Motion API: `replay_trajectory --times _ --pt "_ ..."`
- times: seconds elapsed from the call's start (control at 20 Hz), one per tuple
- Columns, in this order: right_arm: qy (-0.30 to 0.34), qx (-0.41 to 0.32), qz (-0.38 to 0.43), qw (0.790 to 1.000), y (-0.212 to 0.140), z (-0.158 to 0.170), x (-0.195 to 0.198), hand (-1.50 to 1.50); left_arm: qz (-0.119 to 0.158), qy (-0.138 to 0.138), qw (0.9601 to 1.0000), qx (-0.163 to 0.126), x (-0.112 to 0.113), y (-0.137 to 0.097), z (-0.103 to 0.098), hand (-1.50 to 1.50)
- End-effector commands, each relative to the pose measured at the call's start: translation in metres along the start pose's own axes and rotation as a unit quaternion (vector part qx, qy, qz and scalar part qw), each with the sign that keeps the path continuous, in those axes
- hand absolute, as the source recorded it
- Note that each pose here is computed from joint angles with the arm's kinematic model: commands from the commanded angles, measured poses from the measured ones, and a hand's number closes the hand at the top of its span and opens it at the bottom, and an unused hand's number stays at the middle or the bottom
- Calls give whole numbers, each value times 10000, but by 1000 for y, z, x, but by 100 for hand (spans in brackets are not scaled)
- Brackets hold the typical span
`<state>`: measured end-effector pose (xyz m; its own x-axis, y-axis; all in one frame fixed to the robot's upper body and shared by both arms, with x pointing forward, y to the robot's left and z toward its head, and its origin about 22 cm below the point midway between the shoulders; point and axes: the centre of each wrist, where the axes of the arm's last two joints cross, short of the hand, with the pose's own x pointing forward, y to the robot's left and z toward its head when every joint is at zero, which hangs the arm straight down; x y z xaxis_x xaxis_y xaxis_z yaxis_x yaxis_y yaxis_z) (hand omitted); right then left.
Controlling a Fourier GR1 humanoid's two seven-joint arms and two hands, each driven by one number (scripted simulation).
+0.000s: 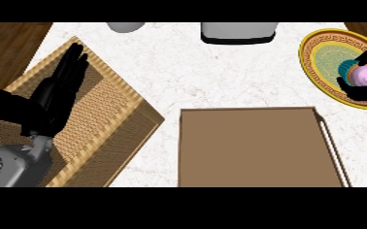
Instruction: Pick the cupcake from the tray and place it in the plate
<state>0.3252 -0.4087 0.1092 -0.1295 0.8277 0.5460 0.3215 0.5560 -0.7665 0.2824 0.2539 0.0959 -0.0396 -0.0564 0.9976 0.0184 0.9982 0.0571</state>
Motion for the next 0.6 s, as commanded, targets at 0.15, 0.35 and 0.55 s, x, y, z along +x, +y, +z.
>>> replay_trajectory --times 0.15,0.35,0.55 --pt "459 174 539 9973 -31 2 -48 150 -456 853 9953 108 -47 5 13 0" --pt "626 807 639 9927 -24 8 -64 150 -504 776 9957 -15 -43 9 6 0" --pt "979 1262 -27 9872 -31 6 -76 -150 -537 774 9955 83 -45 1 4 0"
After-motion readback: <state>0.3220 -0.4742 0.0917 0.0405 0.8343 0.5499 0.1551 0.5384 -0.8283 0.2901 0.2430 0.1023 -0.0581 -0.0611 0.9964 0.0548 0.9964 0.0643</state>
